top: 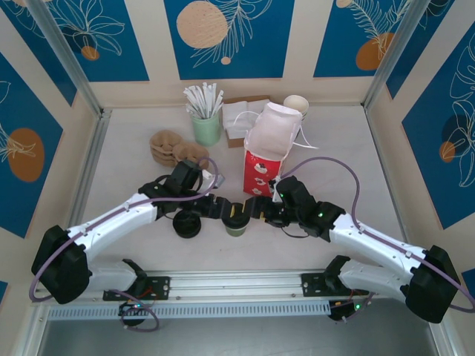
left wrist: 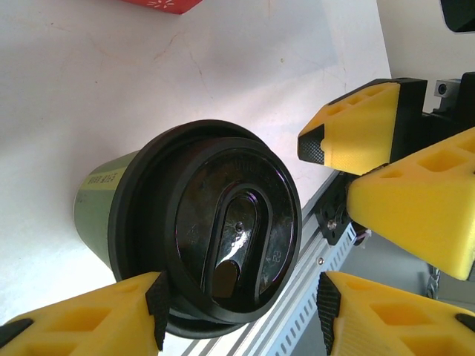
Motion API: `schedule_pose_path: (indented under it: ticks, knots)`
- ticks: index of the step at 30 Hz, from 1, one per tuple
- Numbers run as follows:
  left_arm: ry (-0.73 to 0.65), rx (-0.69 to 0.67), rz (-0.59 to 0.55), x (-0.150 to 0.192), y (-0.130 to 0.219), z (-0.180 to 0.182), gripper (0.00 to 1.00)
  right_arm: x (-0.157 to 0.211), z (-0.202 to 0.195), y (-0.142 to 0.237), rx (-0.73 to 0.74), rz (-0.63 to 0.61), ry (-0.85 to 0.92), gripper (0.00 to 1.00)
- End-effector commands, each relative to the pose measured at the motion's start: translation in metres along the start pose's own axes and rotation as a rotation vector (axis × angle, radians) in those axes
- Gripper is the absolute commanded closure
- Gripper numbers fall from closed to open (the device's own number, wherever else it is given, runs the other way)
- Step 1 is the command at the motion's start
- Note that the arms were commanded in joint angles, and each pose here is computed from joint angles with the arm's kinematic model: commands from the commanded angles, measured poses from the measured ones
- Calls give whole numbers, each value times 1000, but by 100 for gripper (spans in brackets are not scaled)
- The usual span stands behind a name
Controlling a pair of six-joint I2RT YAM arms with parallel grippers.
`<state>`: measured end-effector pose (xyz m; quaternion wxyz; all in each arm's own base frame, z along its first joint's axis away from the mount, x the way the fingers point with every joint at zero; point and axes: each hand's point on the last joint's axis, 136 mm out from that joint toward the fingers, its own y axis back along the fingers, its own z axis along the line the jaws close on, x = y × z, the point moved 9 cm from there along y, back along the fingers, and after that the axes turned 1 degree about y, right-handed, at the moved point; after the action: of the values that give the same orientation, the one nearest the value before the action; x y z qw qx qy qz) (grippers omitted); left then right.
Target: Pack the takeout coffee
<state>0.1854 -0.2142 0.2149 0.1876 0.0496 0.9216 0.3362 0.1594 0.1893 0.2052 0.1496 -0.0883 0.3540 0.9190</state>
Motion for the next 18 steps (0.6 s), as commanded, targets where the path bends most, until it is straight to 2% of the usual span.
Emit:
schedule_pose_path:
  ticks: [1, 7, 18]
  knots:
    - [-37, -2, -14, -2, 9, -11, 44, 1, -1, -2, -11, 11, 7, 32]
    - [-28, -95, -77, -3, 21, -9, 38, 2, -2, -5, -6, 18, 11, 33]
    - [17, -103, -103, -1, 12, 1, 39, 6, -5, -9, 5, 38, 21, 33]
